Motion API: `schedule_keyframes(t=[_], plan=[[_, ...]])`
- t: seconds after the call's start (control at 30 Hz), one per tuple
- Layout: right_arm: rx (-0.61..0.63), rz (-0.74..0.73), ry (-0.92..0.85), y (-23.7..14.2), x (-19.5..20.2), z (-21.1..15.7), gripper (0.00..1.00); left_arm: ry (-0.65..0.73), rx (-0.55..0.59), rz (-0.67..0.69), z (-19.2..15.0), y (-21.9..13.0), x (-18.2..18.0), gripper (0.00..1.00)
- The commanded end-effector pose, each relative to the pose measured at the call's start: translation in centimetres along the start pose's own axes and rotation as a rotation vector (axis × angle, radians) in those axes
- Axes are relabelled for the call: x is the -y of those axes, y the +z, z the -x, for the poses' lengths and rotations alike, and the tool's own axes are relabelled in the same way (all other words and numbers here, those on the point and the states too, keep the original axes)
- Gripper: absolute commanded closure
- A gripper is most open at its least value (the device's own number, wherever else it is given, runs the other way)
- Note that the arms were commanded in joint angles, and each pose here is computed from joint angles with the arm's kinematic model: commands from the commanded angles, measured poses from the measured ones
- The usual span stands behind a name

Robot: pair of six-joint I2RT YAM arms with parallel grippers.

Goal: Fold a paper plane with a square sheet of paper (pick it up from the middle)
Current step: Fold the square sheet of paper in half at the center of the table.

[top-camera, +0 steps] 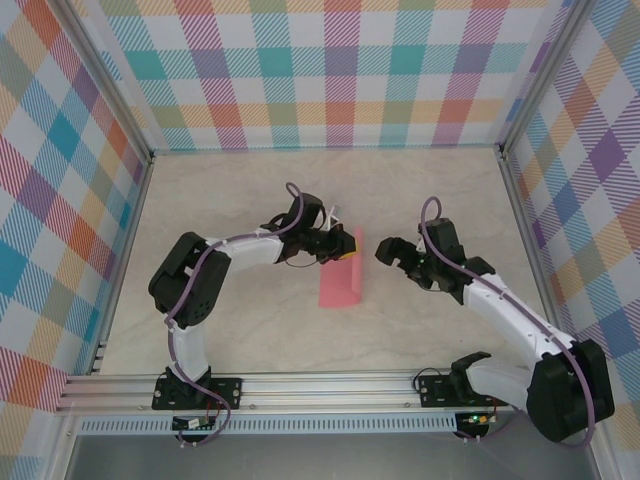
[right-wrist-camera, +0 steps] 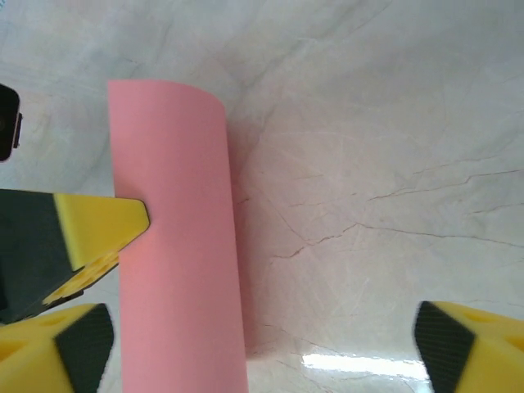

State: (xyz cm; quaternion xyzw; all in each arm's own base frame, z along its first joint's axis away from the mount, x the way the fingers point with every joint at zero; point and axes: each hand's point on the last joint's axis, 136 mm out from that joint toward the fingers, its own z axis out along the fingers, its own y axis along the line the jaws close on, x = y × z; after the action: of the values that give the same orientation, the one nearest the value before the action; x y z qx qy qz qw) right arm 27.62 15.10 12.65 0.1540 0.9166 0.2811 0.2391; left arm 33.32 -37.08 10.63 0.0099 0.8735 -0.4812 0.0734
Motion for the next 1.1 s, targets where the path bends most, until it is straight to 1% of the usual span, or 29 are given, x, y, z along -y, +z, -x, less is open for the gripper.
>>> schedule_keyframes(t=[0.0, 0.03, 0.1, 0.13, 0.17, 0.2, 0.23, 0.3, 0.47, 0.57, 0.87, 1.07], plan=[[-0.022, -0.081, 0.016, 0.1, 1.4, -0.3, 0.01, 0.061, -0.047, 0.163, -0.7, -1.4, -2.9, 0.94], [-0.048, -0.077, 0.009, 0.4, 1.2, -0.5, 0.02, 0.067, -0.059, 0.176, -0.8, -1.7, -3.4, 0.94], [-0.112, -0.009, -0.056, 0.8, -0.5, -0.8, 0.03, 0.071, -0.068, 0.182, -0.8, -2.1, -3.9, 0.94], [-0.146, 0.020, -0.051, 1.2, -1.0, -1.2, 0.04, 0.069, -0.060, 0.189, -0.6, -2.4, -4.3, 0.94], [-0.172, 0.046, -0.040, 1.6, -1.4, -1.6, 0.07, 0.069, -0.050, 0.191, -0.4, -2.7, -4.5, 0.94], [-0.184, 0.071, -0.030, 2.0, -1.8, -1.7, 0.11, 0.065, -0.043, 0.191, -0.3, -2.9, -4.8, 0.94], [-0.190, 0.095, -0.019, 2.4, -2.0, -1.9, 0.13, 0.058, -0.034, 0.193, -0.1, -3.2, -5.1, 0.94], [-0.201, 0.139, -0.013, 2.9, -2.6, -2.0, 0.14, 0.050, -0.031, 0.191, 0.1, -3.5, -5.4, 0.94], [-0.274, 0.238, -0.002, 4.2, -4.3, -2.7, 0.22, 0.063, -0.045, 0.195, 0.1, -3.4, -5.8, 0.93], [-0.319, 0.223, 0.016, 5.5, -4.3, -3.3, 0.25, 0.070, -0.060, 0.193, 0.1, -3.2, -5.9, 0.93], [-0.415, 0.181, -0.001, 9.0, -4.8, -4.0, 0.30, 0.059, -0.061, 0.207, 0.0, -3.2, -6.5, 0.92], [-0.463, 0.079, -0.019, 11.1, -4.1, -4.8, 0.36, 0.060, -0.052, 0.213, 0.0, -3.2, -6.6, 0.90]])
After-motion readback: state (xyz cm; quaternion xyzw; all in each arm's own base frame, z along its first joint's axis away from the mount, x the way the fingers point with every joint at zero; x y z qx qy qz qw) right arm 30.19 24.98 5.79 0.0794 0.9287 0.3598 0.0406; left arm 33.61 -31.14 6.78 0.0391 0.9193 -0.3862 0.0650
